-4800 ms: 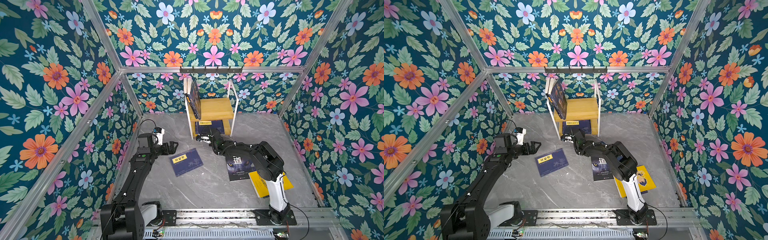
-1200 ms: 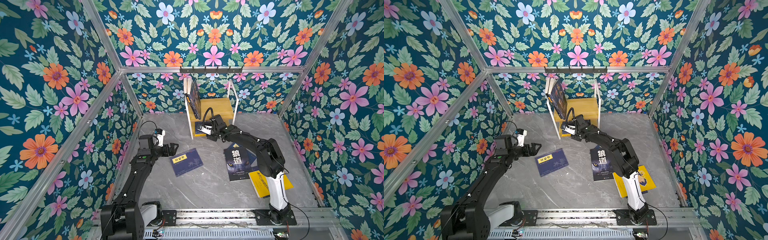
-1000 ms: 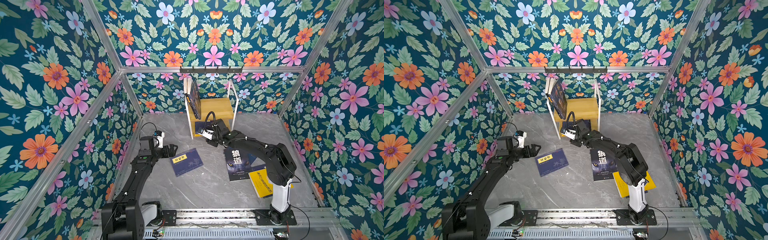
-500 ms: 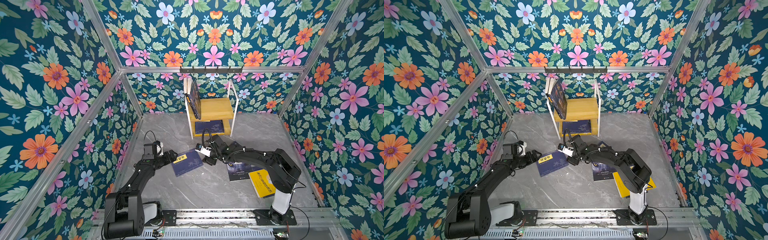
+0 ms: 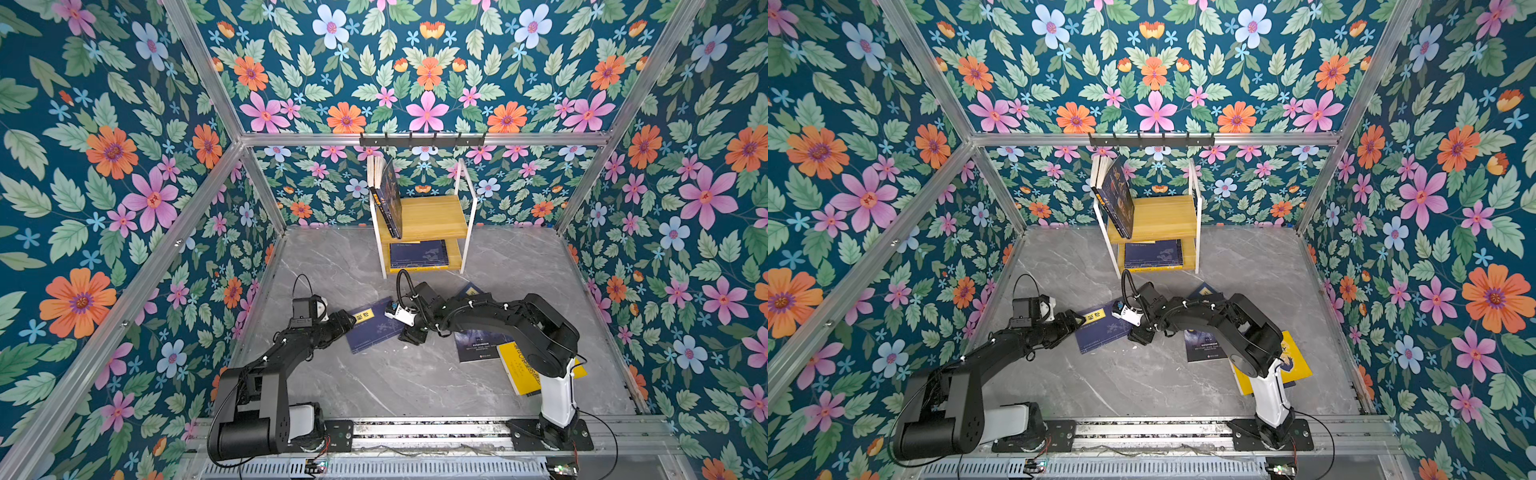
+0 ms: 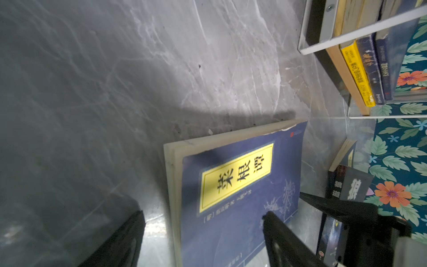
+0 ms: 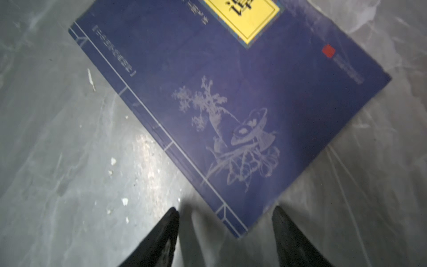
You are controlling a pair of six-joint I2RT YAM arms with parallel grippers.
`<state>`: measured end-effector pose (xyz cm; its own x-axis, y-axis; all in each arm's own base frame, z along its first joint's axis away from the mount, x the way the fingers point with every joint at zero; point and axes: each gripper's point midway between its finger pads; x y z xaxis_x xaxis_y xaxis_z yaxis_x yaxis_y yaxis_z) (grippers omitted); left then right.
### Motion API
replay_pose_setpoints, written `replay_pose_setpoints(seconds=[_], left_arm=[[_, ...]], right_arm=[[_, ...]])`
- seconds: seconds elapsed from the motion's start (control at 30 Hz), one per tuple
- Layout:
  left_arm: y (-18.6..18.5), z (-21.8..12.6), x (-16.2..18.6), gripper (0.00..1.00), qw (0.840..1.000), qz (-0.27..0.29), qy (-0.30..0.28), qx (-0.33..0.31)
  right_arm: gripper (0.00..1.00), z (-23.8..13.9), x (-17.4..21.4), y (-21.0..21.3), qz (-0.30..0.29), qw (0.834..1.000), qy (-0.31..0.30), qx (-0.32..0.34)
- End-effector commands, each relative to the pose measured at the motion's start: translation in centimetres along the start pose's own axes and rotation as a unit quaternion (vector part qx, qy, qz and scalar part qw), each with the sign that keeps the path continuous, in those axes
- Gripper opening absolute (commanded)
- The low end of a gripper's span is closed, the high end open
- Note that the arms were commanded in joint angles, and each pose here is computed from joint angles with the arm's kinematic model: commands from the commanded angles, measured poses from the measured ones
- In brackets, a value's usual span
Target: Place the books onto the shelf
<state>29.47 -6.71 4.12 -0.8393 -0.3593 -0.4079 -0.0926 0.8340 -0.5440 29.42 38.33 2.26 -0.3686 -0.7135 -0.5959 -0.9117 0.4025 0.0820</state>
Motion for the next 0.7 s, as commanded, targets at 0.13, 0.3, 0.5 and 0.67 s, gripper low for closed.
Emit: replay_pose_setpoints(seconds=[0.13,0.3,0.5,0.67], left_arm=[[0.3,0.6,0.2,0.8,1.0,-0.018,0.0,0.002],[0.0,0.9,0.0,0.77,1.0,-0.025,0.004,0.011],[-0.9,0.4,-0.4,0.68,0.999,-0.021,-0.005,0.023],[-1.8,-0.2,-1.1,0.54,0.999,-0.021,-0.01,0.038]], right_arm=[[0.64,1.6,0.8,0.9,0.001,1.0,0.017,-0.011],[0.63,2.3,0.9,1.1,0.003,1.0,0.017,-0.011],[0.63,2.8,1.1,0.9,0.005,1.0,0.016,-0.004],[0.63,2.4,1.1,0.5,0.002,1.0,0.009,0.012]])
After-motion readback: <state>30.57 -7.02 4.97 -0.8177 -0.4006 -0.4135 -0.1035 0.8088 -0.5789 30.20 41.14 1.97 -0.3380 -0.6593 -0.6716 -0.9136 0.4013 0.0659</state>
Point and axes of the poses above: each gripper's point midway between its finger pads, its own z axis out along the fingers, its own y axis along the line the jaws close on, x = y × z, and after that the axes turned 8 degrees about z, right-handed
